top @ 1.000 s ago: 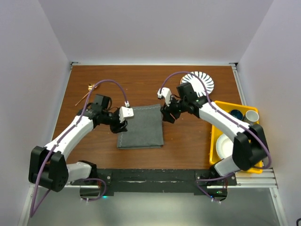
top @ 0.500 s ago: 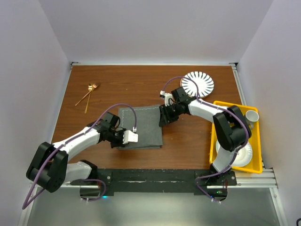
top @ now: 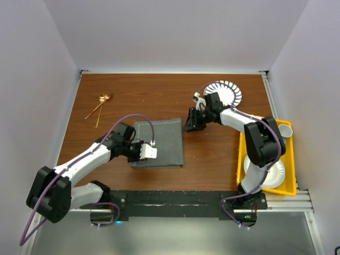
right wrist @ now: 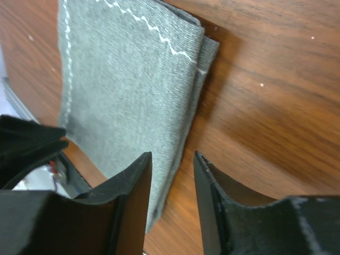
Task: Fold the napkin into a case and place the utensils inside
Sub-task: Smooth out the lower triangle-folded napkin at the center of the board.
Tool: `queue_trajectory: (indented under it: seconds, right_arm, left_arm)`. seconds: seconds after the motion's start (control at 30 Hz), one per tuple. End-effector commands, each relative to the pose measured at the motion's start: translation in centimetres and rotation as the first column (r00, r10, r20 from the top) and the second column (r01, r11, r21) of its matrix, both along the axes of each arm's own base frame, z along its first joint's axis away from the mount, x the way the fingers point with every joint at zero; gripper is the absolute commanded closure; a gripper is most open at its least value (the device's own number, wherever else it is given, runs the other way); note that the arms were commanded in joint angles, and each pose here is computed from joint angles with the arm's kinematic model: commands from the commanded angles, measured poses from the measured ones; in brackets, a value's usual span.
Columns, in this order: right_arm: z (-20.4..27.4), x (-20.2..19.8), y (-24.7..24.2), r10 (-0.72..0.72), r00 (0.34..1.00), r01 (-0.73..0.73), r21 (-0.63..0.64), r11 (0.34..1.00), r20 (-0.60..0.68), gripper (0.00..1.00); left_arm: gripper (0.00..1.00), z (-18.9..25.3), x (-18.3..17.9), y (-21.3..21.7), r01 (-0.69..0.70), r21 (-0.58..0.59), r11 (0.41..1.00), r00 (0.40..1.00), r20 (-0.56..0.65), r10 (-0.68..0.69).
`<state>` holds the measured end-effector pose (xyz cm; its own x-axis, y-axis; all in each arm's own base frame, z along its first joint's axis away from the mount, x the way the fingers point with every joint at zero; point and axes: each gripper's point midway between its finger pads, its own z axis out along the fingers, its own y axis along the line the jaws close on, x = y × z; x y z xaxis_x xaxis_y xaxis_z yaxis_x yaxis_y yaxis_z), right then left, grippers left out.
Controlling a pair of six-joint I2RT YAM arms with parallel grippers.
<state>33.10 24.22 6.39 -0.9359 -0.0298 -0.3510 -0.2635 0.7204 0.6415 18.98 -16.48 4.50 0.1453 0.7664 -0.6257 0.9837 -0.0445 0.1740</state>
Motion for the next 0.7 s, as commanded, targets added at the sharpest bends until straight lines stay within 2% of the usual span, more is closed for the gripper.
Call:
queue_trajectory:
  seconds: [0.0, 0.1, 0.17, 0.37, 0.67]
  right_arm:
    - [1.9, 0.0, 0.6, -0.054, 0.998, 0.056, 0.076, 0.996, -0.025, 0.62]
    - [1.5, -1.0, 0.2, -0.087, 0.994, 0.092, 0.072, 0.993, -0.061, 0.69]
    - [1.1, -1.8, 0.0, -0.122, 0.988, 0.13, 0.078, 0.988, -0.1, 0.72]
    - [-0.8, -2.3, -0.6, -0.128, 0.987, 0.133, 0.051, 0.99, -0.092, 0.84]
    - [-2.9, -1.7, 0.2, -0.114, 0.984, 0.125, 0.073, 0.99, -0.139, 0.84]
  left_arm:
    - [0.63, 5.4, 3.5, -4.9, 0.016, -0.155, 0.988, 0.997, 0.074, -0.005]
    - [0.6, 5.7, 3.7, -7.2, 0.048, -0.167, 0.985, 0.996, 0.087, -0.033]
    - [0.58, 5.3, 2.6, -9.0, 0.097, -0.165, 0.982, 0.994, 0.072, -0.086]
    - [0.52, 4.1, 0.4, -13.0, 0.19, -0.163, 0.968, 0.98, 0.084, -0.178]
    - [0.53, 2.5, -0.5, -16.1, 0.217, -0.151, 0.964, 0.975, 0.085, -0.206]
